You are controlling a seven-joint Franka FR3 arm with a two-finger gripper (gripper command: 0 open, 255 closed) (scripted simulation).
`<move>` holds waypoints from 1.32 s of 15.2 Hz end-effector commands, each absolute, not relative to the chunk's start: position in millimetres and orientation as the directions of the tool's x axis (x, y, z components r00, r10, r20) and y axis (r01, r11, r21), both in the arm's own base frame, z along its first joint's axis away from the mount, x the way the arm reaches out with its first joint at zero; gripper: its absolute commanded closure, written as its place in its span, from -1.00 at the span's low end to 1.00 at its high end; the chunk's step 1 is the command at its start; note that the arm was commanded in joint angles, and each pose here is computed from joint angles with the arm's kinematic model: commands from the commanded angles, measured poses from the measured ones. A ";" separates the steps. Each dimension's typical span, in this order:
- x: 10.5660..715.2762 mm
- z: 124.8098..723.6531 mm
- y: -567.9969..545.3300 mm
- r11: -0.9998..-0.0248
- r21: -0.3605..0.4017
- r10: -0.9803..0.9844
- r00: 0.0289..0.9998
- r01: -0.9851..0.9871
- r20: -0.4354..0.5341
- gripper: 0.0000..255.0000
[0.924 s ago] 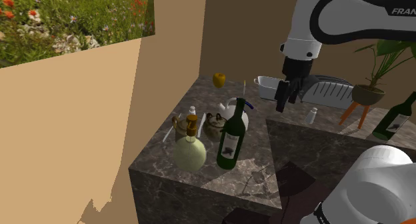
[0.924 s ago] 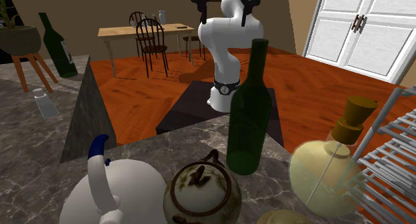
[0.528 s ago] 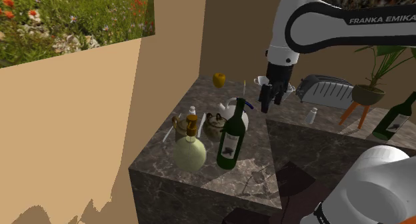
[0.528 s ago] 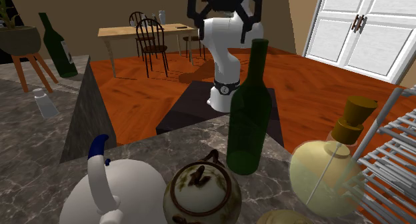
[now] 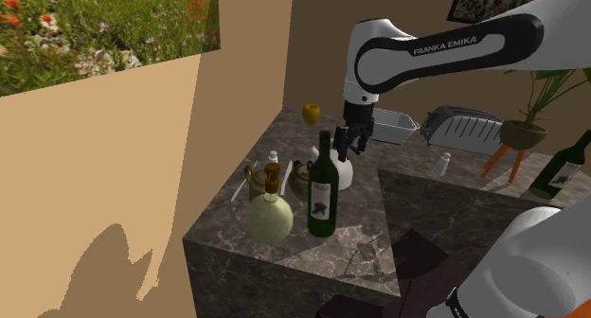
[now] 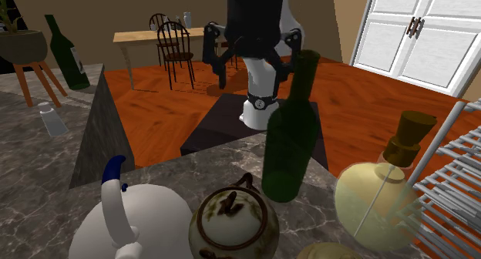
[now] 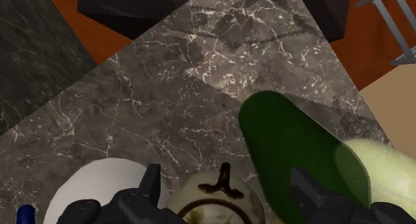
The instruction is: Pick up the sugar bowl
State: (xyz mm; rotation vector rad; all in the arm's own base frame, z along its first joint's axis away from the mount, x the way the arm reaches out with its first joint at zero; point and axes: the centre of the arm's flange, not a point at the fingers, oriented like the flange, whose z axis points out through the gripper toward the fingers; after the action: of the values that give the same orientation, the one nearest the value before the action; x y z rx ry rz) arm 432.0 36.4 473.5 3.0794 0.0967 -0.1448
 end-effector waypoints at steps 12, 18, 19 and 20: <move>572.9 392.8 44.2 -0.997 0.069 0.037 0.995 0.043 -0.095 -1.00; 572.9 361.1 44.2 -0.997 0.069 0.037 0.995 0.043 -0.095 -1.00; 572.9 352.8 44.2 -0.997 0.069 0.037 0.995 0.043 -0.095 -1.00; 572.8 352.8 44.2 -0.997 0.069 0.037 0.995 0.043 -0.095 -1.00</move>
State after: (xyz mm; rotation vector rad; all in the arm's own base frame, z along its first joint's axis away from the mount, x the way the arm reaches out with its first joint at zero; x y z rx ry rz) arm 572.4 44.3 355.3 3.0665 0.0614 -0.1451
